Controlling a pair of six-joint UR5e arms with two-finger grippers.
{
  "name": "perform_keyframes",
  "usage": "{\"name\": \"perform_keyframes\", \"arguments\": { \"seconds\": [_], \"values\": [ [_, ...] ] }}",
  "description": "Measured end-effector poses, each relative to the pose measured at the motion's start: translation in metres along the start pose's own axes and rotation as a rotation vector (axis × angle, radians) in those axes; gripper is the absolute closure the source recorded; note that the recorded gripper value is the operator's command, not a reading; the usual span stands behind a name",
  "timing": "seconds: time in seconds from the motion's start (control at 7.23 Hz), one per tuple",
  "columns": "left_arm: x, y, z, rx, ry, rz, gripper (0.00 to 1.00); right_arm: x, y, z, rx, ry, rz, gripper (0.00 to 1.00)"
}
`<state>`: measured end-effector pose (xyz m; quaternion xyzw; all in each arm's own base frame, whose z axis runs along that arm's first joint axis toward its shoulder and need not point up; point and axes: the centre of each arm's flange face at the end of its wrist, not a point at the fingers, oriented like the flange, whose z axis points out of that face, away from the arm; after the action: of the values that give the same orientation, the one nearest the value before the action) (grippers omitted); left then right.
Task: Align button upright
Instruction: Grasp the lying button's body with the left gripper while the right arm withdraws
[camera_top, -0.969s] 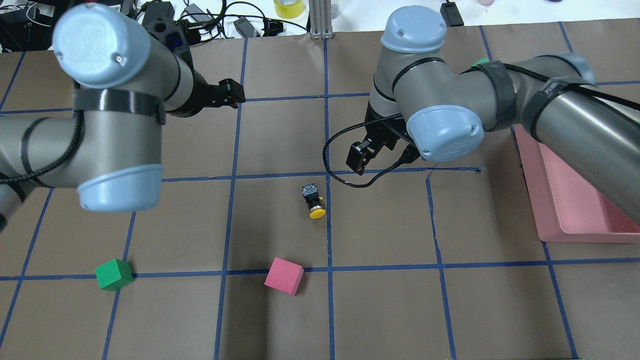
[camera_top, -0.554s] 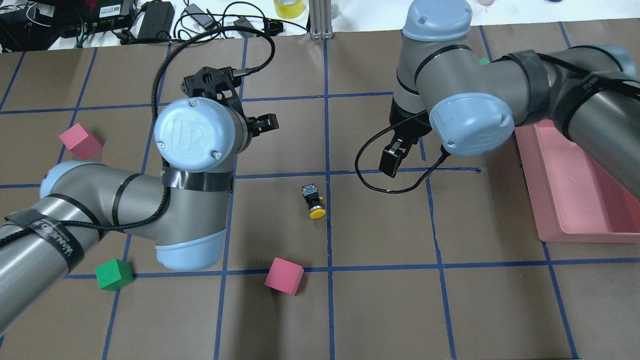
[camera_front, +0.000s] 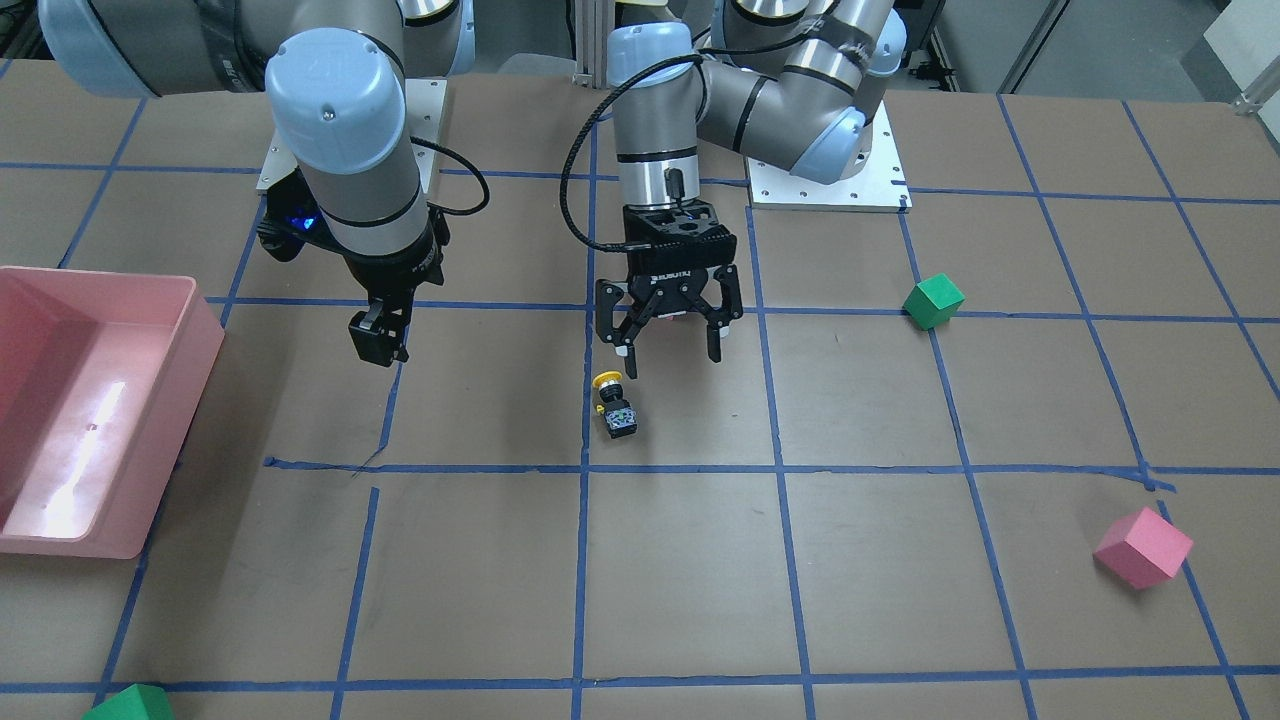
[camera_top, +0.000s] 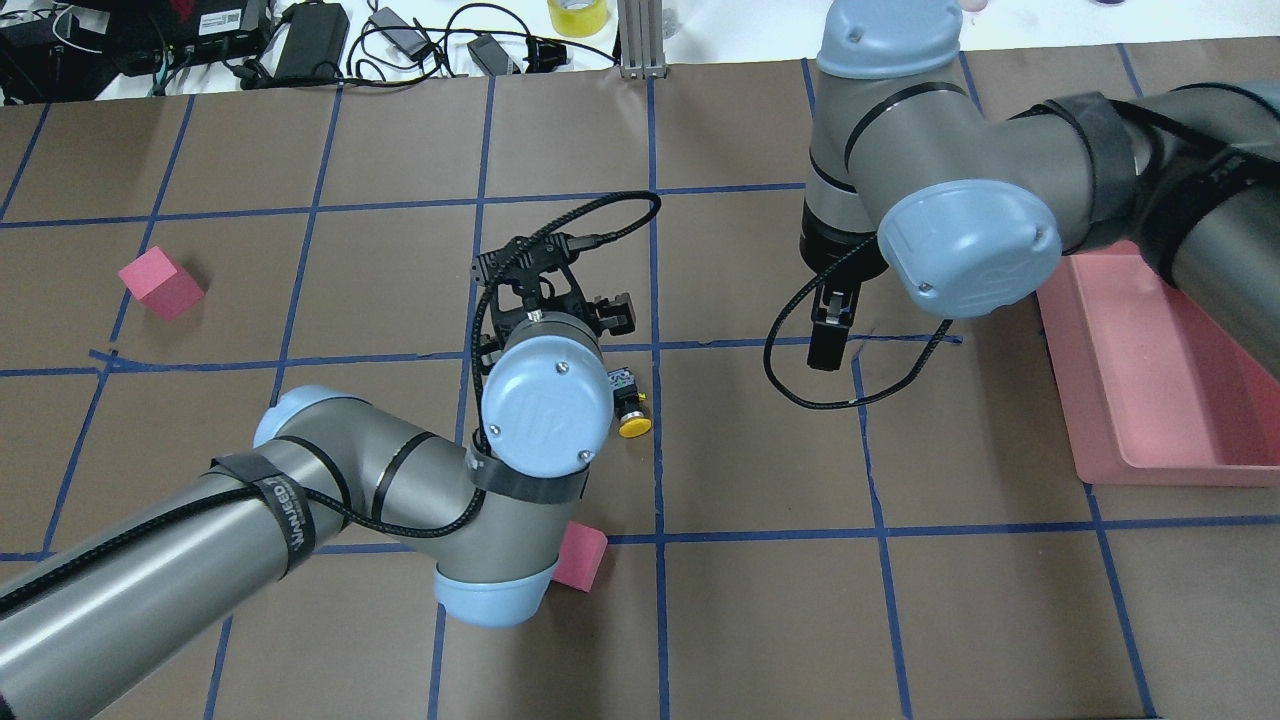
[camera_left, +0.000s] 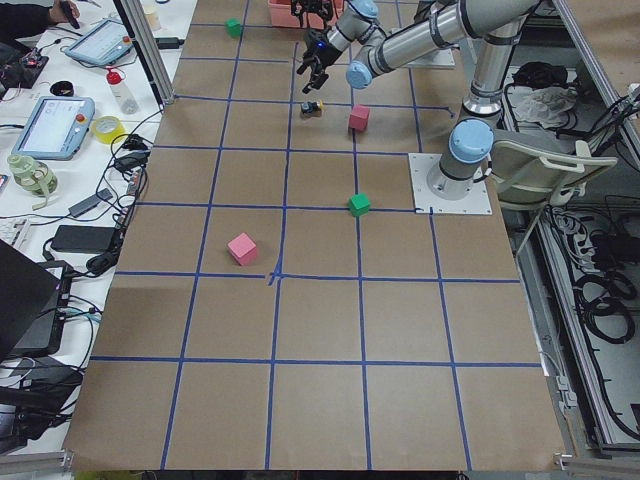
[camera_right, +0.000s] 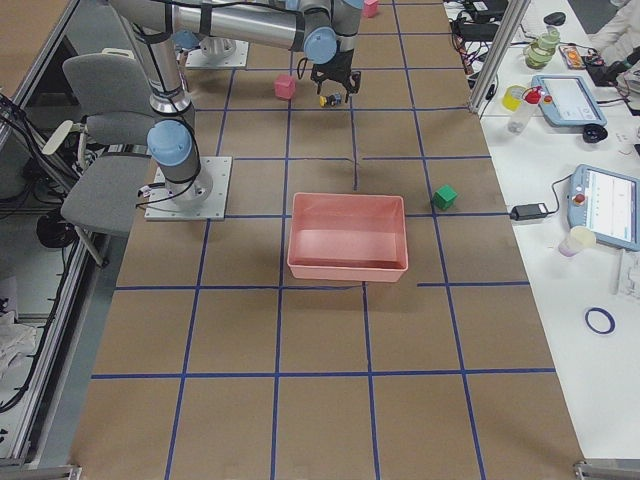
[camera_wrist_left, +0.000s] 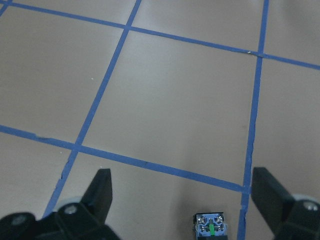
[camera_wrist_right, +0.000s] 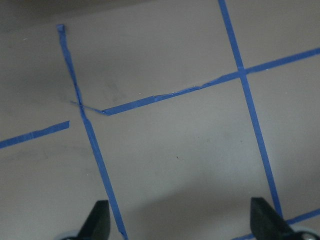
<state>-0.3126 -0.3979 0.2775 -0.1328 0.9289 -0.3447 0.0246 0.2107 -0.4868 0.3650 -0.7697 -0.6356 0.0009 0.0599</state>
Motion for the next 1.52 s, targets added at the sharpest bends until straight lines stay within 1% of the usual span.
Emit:
{"name": "perform_keyframes", "arguments": {
  "seconds": [0.14,0.55,0.69,0.83,0.97,1.11,1.25,1.52],
  "values": [
    [0.009,0.017,0.009,0.02,-0.007,-0.004,0.0,-0.001,-0.003,-0.002,0.014,-0.012,-0.139,0.0],
    [0.023,0.06,0.044,0.064,0.002,-0.018,0.0,-0.006,-0.013,-0.008,0.105,-0.046,-0.494,0.0],
    [0.028,0.076,0.051,0.075,0.001,-0.025,0.0,-0.01,-0.013,-0.009,0.128,-0.066,-0.616,0.0],
    [0.032,0.093,0.058,0.078,-0.009,-0.033,0.0,-0.015,-0.012,-0.011,0.141,-0.107,-0.718,0.0],
    [0.036,0.107,0.062,0.078,-0.013,-0.046,0.0,-0.016,-0.011,-0.014,0.147,-0.134,-0.771,0.0],
    [0.038,0.118,0.066,0.082,-0.014,-0.053,0.02,-0.016,-0.011,-0.016,0.151,-0.148,-0.791,0.0],
    [0.04,0.128,0.071,0.083,-0.02,-0.051,0.09,-0.015,-0.011,-0.018,0.152,-0.154,-0.804,0.0],
    [0.039,0.141,0.079,0.082,-0.043,-0.039,0.16,-0.015,-0.015,-0.026,0.158,-0.168,-0.812,0.0]
  ]
}}
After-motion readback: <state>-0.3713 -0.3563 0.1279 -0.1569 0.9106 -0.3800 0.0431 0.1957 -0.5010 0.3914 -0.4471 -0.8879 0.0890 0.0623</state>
